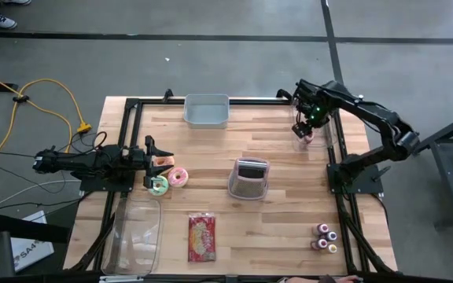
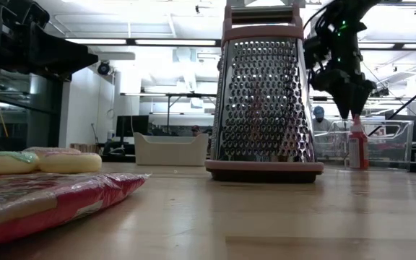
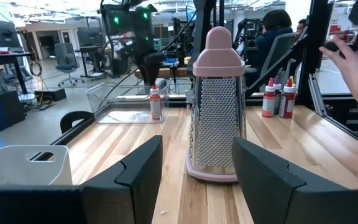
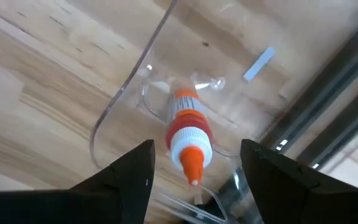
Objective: Pick & Place Food Item
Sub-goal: Put the pink food coloring into the right transparent bin
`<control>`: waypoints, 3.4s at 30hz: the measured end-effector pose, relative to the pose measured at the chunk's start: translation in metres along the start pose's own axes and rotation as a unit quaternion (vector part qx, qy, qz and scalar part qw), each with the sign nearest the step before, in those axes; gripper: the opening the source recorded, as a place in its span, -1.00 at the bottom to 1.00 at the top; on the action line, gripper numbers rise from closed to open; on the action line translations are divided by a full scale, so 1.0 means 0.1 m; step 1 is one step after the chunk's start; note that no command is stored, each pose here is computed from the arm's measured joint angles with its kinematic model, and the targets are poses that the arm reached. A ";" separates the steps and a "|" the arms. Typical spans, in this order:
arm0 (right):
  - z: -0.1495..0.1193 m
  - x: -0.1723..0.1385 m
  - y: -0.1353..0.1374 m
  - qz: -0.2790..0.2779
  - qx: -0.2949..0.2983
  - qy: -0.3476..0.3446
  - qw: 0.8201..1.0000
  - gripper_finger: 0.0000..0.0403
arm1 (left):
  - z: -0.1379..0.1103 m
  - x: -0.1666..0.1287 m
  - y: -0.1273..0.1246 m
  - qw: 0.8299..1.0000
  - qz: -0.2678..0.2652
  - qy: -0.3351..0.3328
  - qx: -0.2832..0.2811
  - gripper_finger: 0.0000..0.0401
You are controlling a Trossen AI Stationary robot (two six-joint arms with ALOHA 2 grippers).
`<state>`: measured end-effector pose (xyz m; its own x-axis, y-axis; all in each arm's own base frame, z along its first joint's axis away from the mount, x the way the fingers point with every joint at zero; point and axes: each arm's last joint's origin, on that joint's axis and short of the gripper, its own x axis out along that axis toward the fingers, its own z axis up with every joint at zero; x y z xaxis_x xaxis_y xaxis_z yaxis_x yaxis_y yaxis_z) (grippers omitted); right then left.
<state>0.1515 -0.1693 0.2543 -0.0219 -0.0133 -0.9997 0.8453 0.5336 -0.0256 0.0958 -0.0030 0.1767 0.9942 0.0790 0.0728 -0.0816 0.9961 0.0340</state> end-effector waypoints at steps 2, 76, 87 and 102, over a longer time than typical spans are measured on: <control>0.01 -0.08 0.00 0.001 -0.001 -0.017 1.000 0.13 | 0.00 0.00 0.00 1.000 0.000 0.000 0.000 -0.06; -2.39 -0.43 1.66 0.066 -0.389 -0.043 0.918 0.12 | 0.00 0.00 0.00 1.000 0.000 0.000 0.000 -0.06; -2.71 -0.30 1.76 0.049 -0.271 -0.004 0.961 0.12 | 0.00 0.00 0.00 1.000 0.000 0.000 0.000 -0.06; -2.99 -0.12 1.86 0.000 -0.088 0.077 0.993 0.12 | 0.00 0.00 0.00 1.000 0.000 0.000 0.000 -0.06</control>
<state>0.1500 0.1829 0.2620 -0.1148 0.1078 -0.9875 0.7386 0.6741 -0.0123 0.0959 -0.0030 0.1766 0.9942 0.0791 0.0726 -0.0817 0.9961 0.0343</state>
